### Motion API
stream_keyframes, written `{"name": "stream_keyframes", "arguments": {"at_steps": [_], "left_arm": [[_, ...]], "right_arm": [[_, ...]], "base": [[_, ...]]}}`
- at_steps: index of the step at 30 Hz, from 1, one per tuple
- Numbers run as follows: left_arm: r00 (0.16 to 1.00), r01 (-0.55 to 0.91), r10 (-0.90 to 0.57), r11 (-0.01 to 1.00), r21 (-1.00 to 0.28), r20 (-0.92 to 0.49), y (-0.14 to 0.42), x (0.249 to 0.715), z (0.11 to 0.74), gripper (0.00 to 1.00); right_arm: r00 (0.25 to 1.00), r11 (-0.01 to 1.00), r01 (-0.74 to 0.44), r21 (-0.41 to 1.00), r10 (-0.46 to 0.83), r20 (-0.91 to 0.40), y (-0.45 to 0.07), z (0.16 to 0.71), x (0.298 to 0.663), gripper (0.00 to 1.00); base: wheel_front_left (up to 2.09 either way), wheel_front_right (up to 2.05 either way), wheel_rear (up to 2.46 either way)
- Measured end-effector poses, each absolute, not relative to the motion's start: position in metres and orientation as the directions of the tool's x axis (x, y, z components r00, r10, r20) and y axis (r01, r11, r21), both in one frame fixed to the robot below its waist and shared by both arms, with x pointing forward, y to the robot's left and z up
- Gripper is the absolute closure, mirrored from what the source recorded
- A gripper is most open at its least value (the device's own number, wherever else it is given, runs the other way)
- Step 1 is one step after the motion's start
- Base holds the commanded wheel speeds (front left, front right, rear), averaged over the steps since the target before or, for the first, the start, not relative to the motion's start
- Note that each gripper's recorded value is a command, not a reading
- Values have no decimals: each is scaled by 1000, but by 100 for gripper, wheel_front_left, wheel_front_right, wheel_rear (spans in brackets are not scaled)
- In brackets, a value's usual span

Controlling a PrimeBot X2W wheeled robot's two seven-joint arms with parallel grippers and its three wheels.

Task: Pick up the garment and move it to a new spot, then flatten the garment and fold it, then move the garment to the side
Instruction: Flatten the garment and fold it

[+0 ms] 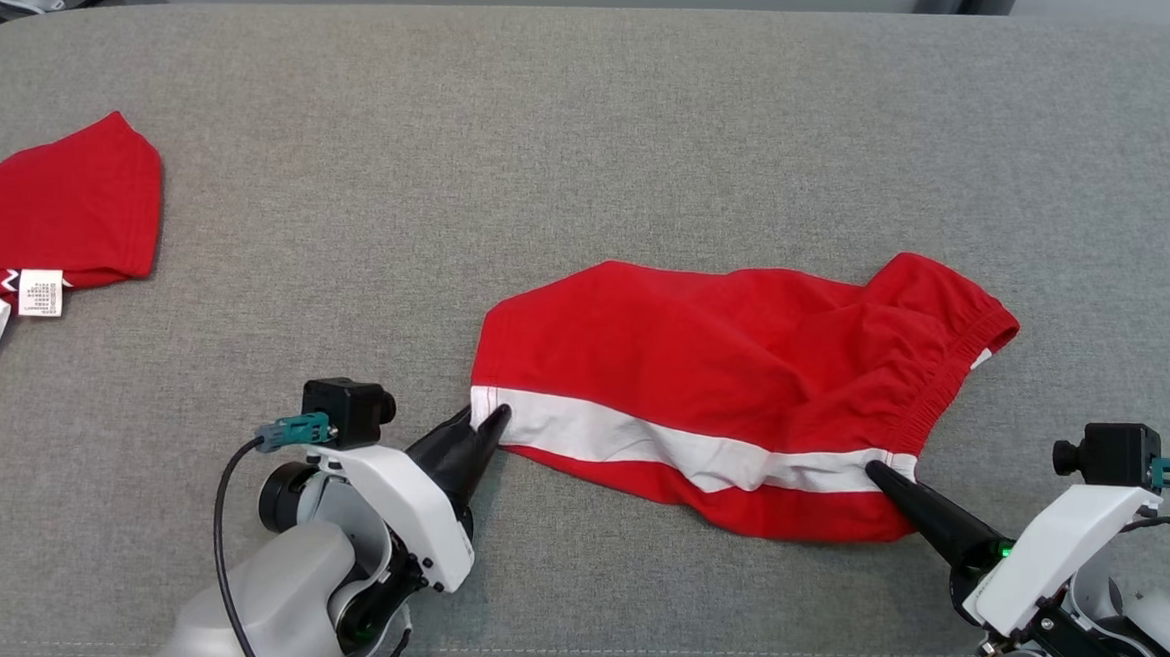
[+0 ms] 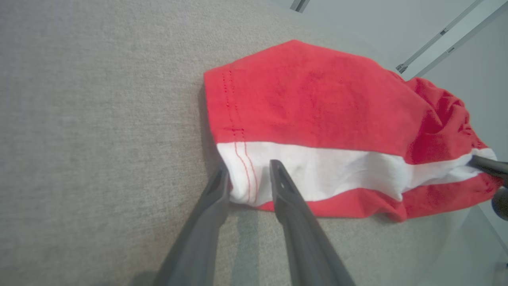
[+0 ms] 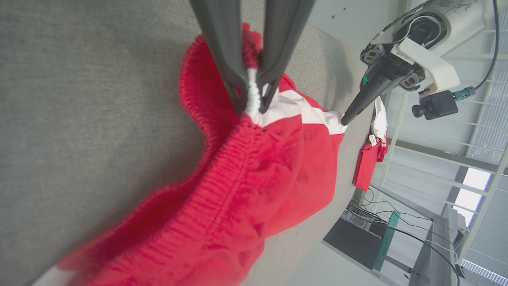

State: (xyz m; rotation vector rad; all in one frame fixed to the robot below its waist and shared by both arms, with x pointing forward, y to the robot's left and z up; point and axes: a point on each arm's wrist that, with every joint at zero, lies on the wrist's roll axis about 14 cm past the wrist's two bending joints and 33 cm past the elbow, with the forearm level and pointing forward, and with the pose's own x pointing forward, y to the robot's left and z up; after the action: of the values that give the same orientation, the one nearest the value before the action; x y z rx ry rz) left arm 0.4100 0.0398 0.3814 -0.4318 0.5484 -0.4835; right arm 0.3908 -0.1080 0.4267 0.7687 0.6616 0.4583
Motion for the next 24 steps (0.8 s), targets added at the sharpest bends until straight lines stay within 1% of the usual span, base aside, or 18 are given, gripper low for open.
{"name": "stream_keyframes", "arguments": {"at_steps": [1,2,3,4,11,13,16,17,18,20,22,24], "left_arm": [[751,317,-540,800,-510,-379,39,412,383,74],[754,320,-543,795,-515,-369,38,414,386,74],[753,327,-549,791,-518,-363,36,415,389,82],[750,334,-556,787,-519,-359,34,415,390,100],[736,345,-582,761,-549,-345,32,414,398,100],[732,345,-591,751,-562,-340,36,418,406,100],[717,369,-622,721,-586,-314,42,430,433,100],[717,372,-629,709,-599,-299,45,437,445,100],[721,384,-638,693,-610,-270,55,450,470,100],[725,388,-645,674,-629,-244,65,461,495,100],[726,390,-646,669,-633,-236,75,470,512,100],[728,388,-645,667,-636,-233,81,479,524,100]], "right_arm": [[708,639,-140,756,599,-375,-108,427,391,100],[708,639,-140,756,599,-375,-108,426,391,100],[707,639,-139,756,599,-376,-108,426,391,100],[707,639,-139,756,599,-377,-108,426,390,100],[718,628,-143,765,598,-357,-108,433,394,100],[731,610,-166,775,604,-319,-107,446,400,100],[729,585,-220,780,630,-267,-103,471,412,100],[725,581,-240,777,640,-255,-102,479,416,100],[710,571,-271,775,662,-239,-100,494,425,100],[685,553,-295,779,691,-231,-94,505,432,100],[661,540,-311,782,714,-230,-91,515,440,100],[654,547,-316,775,717,-239,-92,522,455,100]], "base": [[0,0,0],[0,0,0],[0,0,0],[0,0,0],[0,0,0],[0,0,0],[0,0,0],[0,0,0],[0,0,0],[0,0,0],[0,0,0],[0,0,0]]}}
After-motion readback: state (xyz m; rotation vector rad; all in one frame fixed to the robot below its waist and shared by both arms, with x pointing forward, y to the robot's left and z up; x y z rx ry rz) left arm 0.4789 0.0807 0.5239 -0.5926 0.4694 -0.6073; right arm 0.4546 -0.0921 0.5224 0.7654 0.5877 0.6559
